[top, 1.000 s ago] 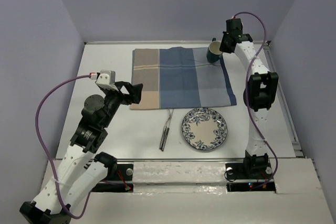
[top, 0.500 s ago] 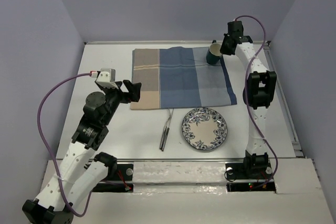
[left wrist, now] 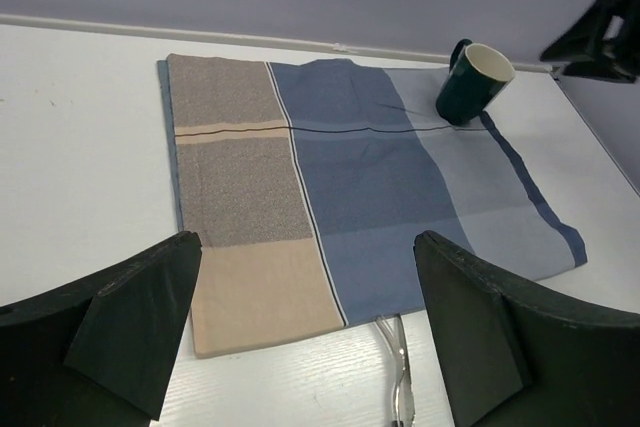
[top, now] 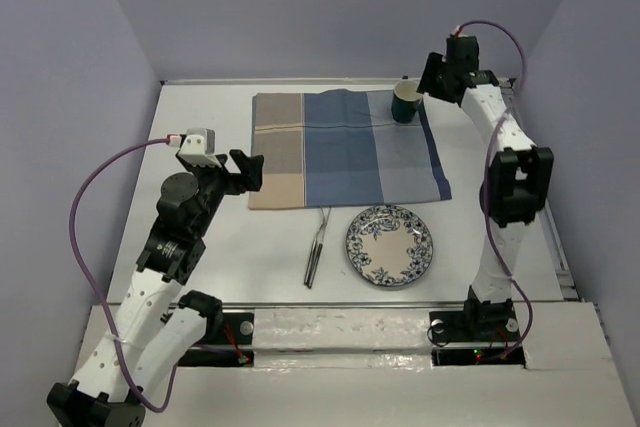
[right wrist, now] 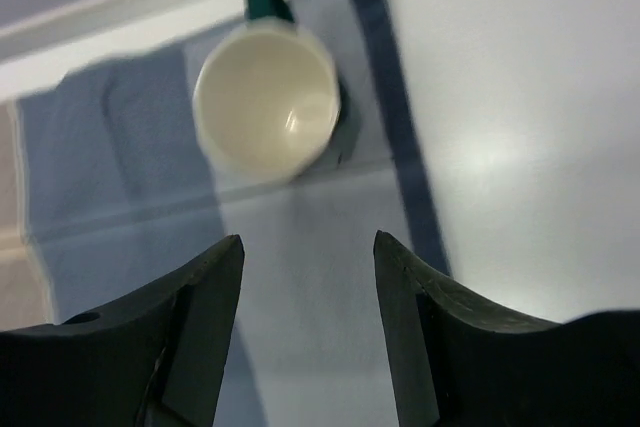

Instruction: Set the dinner table for one person

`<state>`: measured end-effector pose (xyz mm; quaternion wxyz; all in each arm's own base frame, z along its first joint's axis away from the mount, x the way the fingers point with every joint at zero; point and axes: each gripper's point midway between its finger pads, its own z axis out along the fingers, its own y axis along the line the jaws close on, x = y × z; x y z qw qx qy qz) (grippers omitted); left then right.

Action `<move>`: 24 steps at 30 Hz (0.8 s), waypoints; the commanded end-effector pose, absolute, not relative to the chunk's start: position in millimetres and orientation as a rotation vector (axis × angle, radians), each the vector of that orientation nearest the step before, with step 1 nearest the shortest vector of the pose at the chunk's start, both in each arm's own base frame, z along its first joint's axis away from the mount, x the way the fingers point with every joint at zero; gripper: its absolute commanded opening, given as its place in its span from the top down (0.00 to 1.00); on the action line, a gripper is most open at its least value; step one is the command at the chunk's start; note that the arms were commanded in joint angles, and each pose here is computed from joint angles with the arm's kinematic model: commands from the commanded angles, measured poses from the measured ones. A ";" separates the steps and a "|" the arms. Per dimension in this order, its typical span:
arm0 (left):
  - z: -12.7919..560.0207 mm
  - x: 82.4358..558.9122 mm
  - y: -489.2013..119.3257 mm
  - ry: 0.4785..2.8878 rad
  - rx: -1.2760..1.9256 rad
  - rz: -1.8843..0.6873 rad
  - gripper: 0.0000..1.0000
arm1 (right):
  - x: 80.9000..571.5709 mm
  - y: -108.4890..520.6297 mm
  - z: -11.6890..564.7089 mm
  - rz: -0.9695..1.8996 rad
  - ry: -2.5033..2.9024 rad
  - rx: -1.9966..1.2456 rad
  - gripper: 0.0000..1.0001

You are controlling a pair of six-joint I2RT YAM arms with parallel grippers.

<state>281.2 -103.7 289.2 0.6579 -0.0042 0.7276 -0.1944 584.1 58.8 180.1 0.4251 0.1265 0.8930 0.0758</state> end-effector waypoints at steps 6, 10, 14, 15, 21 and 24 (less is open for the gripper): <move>280.3 276.2 -152.7 1.694 0.112 -0.731 0.01 | 409.4 147.4 223.6 0.679 2.049 0.101 0.40; 263.9 249.0 -215.4 1.726 0.156 -1.170 0.01 | 358.3 157.9 211.9 0.720 2.063 0.053 0.40; 226.7 216.6 -275.8 1.848 0.234 -1.262 0.02 | 327.8 156.2 216.2 0.753 2.035 0.045 0.40; 222.3 204.5 -291.7 1.862 0.258 -1.291 0.08 | 325.0 153.5 217.5 0.742 2.029 0.049 0.40; 158.8 198.5 -318.1 2.046 0.208 -1.320 0.37 | 303.9 146.2 238.7 0.730 1.972 0.017 0.40; 128.4 195.6 -327.7 2.137 0.195 -1.288 0.37 | 296.0 143.4 244.1 0.722 1.959 0.004 0.40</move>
